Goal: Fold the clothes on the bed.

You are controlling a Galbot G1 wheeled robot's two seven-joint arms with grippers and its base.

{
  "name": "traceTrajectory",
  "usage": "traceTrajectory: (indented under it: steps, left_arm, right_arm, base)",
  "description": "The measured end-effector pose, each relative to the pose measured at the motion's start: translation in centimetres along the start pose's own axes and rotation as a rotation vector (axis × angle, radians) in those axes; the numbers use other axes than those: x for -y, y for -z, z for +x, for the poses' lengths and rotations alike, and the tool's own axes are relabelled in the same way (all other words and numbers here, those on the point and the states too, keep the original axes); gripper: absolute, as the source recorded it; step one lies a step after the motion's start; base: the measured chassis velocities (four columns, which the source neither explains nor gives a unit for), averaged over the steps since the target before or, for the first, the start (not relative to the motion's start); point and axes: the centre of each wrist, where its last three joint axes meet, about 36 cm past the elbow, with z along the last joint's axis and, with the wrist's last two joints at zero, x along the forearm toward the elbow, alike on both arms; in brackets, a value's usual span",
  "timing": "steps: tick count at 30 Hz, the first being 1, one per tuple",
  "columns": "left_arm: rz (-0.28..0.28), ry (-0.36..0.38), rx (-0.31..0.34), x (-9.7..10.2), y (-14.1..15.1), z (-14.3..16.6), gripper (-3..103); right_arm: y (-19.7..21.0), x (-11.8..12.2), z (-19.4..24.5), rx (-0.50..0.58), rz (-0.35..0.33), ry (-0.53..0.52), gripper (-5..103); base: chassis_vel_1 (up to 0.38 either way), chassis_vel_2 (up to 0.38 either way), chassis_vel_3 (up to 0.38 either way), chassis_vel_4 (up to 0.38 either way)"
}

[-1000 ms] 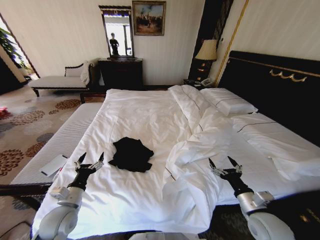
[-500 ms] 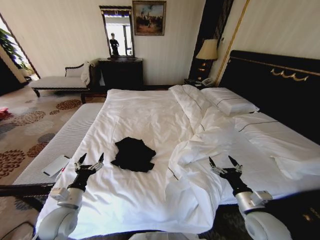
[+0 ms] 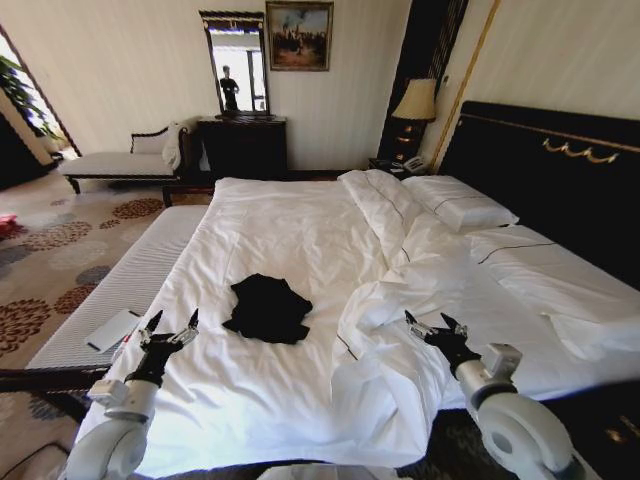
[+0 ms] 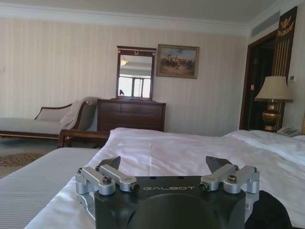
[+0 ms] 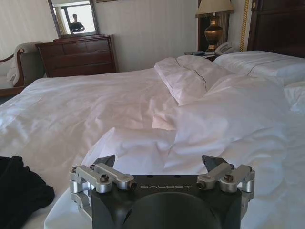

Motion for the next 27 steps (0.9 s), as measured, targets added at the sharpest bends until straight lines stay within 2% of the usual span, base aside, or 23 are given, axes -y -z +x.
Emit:
traceTrajectory:
  steps: [4,8,12,18,21,24,25,27]
  left_arm:
    - [-0.004,-0.003,-0.002,0.3,-0.1,0.0,100]
    - [-0.008,-0.006,-0.004,0.8,-0.1,-0.1,101]
    - [-0.002,-0.007,0.003,1.7,0.3,-0.4,100]
    - [0.005,-0.009,0.007,2.3,0.7,-0.8,99]
    - [0.002,-0.004,0.007,2.1,0.6,-1.1,97]
    - [0.002,0.002,0.002,1.9,0.4,-1.2,100]
    - [0.002,0.006,-0.001,1.7,0.3,-1.2,103]
    - [0.001,0.013,-0.006,1.5,0.0,-1.2,101]
  right_arm:
    - [1.5,-0.1,-0.5,-0.007,0.004,0.004,100]
    - [3.4,-0.7,-1.3,-0.074,-0.007,-0.004,100]
    - [5.1,-0.5,-3.5,-0.158,0.041,-0.043,100]
    - [8.2,-0.5,-5.2,-0.191,0.073,-0.060,100]
    - [10.5,-2.0,-5.8,-0.249,0.049,-0.030,100]
    - [11.4,-3.1,-6.3,-0.293,0.033,-0.010,100]
    - [12.1,-3.8,-6.8,-0.314,0.021,-0.001,100]
    - [13.4,-4.9,-7.5,-0.324,0.006,0.013,100]
  base:
    - [0.000,0.000,0.000,0.000]
    - [0.000,0.000,0.000,0.000]
    - [0.000,0.000,0.000,0.000]
    - [0.000,0.000,0.000,0.000]
    - [0.000,0.000,0.000,0.000]
    - [0.000,0.000,0.000,0.000]
    - [0.000,0.000,0.000,0.000]
    - [0.000,0.000,0.000,0.000]
